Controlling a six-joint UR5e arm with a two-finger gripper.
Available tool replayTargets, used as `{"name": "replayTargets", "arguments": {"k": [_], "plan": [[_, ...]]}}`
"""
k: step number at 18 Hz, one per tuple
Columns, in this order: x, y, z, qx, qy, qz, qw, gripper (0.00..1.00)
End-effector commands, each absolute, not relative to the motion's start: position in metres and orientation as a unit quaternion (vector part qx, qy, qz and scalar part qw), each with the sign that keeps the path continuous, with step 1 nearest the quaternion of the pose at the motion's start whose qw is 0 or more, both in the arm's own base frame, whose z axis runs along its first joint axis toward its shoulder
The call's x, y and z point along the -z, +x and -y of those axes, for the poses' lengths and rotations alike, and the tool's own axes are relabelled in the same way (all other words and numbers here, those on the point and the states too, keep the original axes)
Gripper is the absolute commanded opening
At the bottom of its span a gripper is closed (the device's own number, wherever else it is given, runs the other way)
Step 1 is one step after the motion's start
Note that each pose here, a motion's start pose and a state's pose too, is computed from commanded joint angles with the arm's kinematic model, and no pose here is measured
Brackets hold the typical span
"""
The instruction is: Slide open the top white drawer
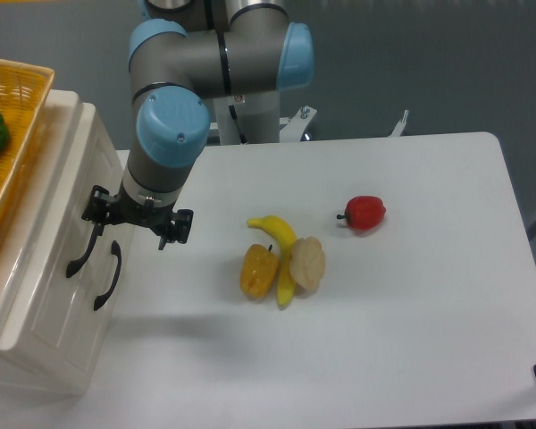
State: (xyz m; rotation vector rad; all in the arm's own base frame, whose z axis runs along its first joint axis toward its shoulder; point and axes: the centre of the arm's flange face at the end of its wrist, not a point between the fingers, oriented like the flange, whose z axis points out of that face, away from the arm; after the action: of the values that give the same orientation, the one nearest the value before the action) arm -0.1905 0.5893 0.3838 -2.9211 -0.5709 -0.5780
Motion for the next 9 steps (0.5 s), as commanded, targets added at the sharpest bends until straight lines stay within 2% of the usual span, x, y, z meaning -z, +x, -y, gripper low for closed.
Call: {"name": "replayTargets", "arguments": {"k": [9], "plan": [[-0.3844, -0.188, -0.5915, 0.207, -0.957, 0.192, 0.06, 1.0]]}}
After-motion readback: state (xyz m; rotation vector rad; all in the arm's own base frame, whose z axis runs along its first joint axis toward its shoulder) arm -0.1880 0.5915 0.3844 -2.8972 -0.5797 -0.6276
